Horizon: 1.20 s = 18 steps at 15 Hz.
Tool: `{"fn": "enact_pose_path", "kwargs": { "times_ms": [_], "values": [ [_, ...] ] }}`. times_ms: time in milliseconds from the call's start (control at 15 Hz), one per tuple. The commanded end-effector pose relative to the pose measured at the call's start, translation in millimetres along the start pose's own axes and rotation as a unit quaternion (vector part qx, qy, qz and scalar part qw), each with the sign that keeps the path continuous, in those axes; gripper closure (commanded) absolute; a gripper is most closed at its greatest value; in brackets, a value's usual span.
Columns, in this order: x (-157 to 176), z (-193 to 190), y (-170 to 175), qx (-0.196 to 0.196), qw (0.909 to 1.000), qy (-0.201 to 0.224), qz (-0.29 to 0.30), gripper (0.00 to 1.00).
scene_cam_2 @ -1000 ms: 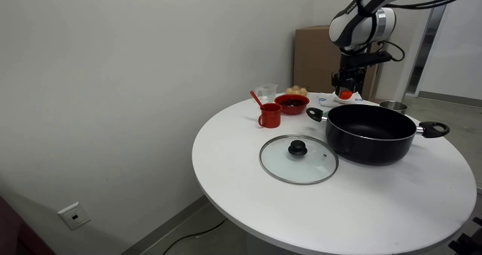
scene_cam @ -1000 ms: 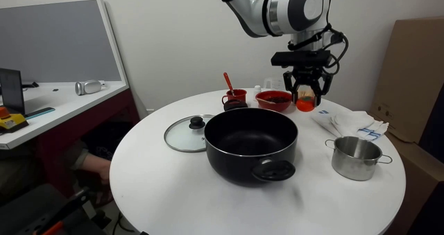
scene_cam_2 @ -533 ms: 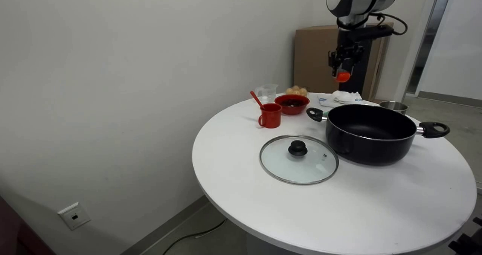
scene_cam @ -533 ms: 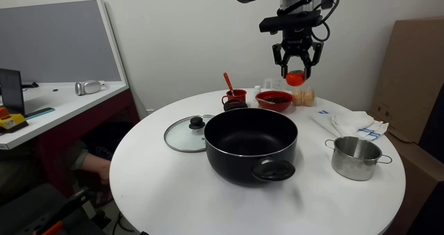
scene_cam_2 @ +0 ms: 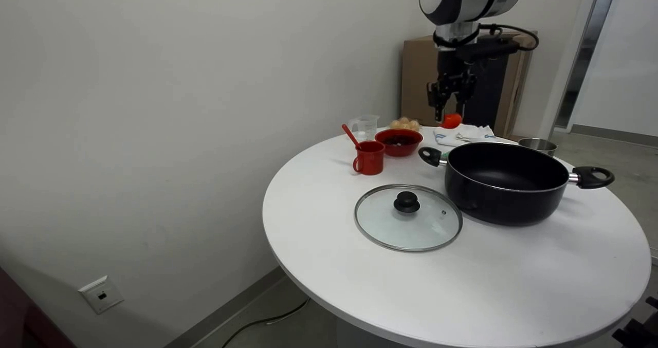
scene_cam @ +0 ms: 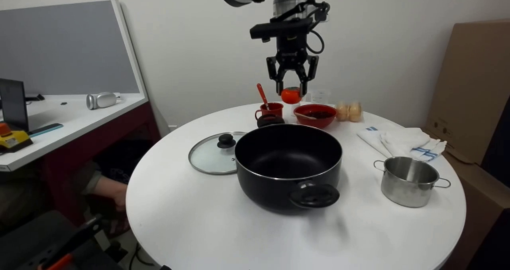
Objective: Uncover the pot and place the tomato and broccoli toys inside then cover it up again
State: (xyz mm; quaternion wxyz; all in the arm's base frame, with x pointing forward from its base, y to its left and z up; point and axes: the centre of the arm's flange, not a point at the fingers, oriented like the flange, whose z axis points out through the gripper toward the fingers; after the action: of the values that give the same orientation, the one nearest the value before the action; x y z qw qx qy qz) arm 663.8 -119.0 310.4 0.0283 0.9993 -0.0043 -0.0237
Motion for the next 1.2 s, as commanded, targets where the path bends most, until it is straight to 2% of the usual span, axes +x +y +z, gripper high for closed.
{"fn": "enact_pose_path", "kwargs": {
  "times_ms": [0, 200, 400, 667, 933, 1133],
  "values": [
    [-53, -13, -40, -0.016, 0.9991, -0.029, -0.028, 0.62],
    [-81, -25, -46, -0.028, 0.9983, -0.041, -0.029, 0.62],
    [-117, -34, -35, -0.036, 0.9983, -0.043, -0.014, 0.62],
    [-152, -17, -10, -0.051, 0.9979, -0.037, 0.015, 0.62],
    [-131, -11, 50, -0.082, 0.9953, -0.010, 0.050, 0.62],
    [-119, 1, 82, -0.083, 0.9937, 0.000, 0.075, 0.62]
  ]
}}
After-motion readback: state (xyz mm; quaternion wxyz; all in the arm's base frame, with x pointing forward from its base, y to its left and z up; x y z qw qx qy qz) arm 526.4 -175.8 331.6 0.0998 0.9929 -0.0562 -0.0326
